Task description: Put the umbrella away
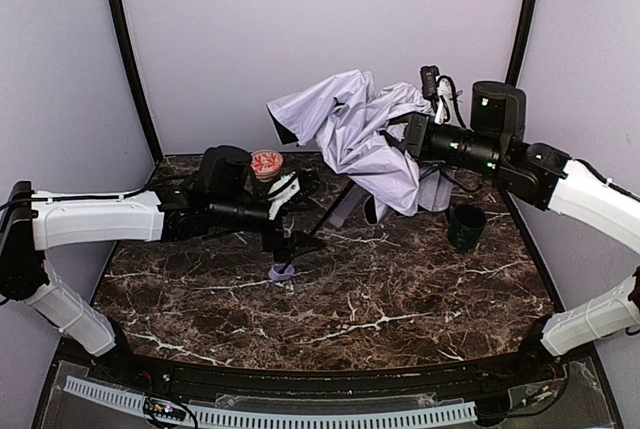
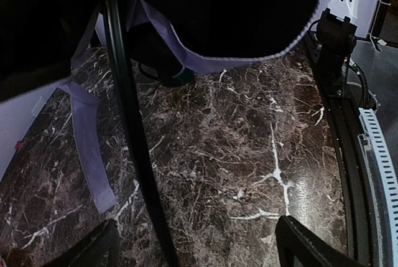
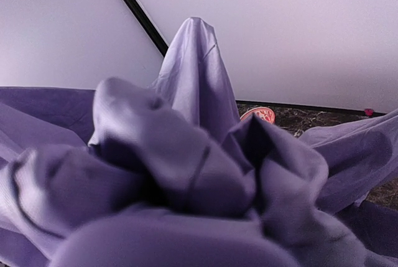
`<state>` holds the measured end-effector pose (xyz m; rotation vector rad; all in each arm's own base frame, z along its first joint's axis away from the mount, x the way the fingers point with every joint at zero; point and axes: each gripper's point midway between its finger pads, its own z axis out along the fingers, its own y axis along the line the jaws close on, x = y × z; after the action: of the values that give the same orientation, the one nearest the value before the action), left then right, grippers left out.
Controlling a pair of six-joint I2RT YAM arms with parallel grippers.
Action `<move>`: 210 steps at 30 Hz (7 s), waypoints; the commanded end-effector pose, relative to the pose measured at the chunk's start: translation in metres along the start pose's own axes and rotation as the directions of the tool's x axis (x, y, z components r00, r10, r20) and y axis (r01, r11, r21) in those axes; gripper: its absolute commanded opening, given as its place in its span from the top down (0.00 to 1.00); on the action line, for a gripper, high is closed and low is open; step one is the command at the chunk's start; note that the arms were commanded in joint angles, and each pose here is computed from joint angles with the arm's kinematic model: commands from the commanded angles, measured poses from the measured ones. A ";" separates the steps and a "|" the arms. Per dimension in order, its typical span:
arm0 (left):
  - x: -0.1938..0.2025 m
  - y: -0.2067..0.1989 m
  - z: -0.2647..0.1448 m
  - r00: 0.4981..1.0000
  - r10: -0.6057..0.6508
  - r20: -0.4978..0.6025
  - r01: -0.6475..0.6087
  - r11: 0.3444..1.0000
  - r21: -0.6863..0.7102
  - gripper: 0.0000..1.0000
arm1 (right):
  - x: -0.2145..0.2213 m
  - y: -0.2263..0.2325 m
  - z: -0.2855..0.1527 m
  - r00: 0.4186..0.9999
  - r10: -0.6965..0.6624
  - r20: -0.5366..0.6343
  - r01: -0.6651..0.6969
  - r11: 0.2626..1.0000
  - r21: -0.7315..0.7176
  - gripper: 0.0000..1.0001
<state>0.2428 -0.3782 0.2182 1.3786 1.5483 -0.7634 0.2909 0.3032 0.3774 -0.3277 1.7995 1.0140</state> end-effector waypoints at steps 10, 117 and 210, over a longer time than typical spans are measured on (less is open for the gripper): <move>-0.010 0.010 0.039 0.995 0.098 -0.007 -0.099 0.994 -0.055 0.57 | -0.027 0.019 -0.013 0.986 0.082 0.142 -0.066 0.991 -0.113 0.98; -0.002 0.118 -0.207 0.879 -0.188 0.438 0.463 0.557 -0.689 0.23 | 0.051 0.037 -0.023 0.662 -0.708 -0.243 0.600 0.696 -0.393 1.00; -0.127 0.089 -0.023 0.917 0.041 0.397 0.142 0.895 -0.422 0.58 | -0.054 0.128 -0.098 0.745 -0.656 0.122 0.638 0.646 -0.420 1.00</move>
<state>0.3222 -0.3963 0.3388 0.7996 1.3688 -0.6284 0.1845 0.3015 0.4638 -1.2457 1.4288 0.8491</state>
